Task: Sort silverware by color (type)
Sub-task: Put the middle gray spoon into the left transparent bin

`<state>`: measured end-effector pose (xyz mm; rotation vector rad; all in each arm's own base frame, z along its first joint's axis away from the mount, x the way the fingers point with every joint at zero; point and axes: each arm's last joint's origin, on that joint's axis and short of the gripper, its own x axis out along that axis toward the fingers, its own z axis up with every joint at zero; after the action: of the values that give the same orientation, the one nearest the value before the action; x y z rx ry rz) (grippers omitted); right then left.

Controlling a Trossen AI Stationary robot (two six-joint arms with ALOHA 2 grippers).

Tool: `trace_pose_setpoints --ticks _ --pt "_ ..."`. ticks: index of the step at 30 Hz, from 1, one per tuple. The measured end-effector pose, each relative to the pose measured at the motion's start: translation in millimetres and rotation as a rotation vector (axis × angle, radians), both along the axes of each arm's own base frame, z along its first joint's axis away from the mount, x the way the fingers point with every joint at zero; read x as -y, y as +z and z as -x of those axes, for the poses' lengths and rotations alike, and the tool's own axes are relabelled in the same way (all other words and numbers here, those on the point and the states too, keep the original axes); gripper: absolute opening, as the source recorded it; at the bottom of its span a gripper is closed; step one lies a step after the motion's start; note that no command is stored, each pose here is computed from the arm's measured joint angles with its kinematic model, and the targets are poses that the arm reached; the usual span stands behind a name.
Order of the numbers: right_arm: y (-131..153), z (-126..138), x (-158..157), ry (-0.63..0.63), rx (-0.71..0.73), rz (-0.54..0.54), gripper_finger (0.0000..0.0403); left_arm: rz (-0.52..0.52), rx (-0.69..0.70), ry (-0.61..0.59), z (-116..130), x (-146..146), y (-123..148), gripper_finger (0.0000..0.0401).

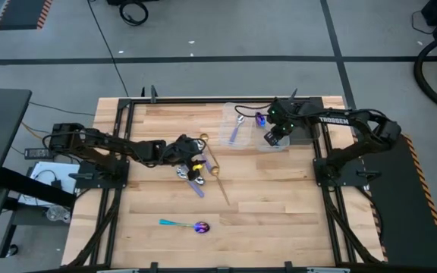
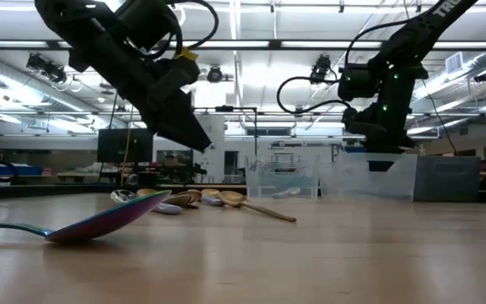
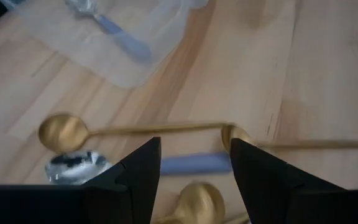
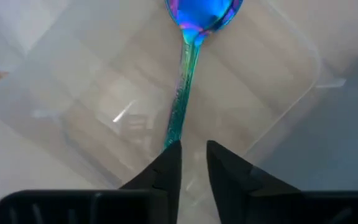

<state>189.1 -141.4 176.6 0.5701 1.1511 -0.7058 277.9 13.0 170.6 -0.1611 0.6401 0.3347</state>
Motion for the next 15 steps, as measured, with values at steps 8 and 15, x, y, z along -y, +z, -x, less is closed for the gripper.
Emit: trace_pose_setpoints --ticks 8,15 --pt "29 -8 2 0.027 0.081 0.041 0.0124 0.009 -0.002 0.002 1 0 0 0.0199" --pt "51 -24 -8 0.15 0.271 0.169 0.0122 0.072 -0.078 0.013 6 4 -6 0.0199"
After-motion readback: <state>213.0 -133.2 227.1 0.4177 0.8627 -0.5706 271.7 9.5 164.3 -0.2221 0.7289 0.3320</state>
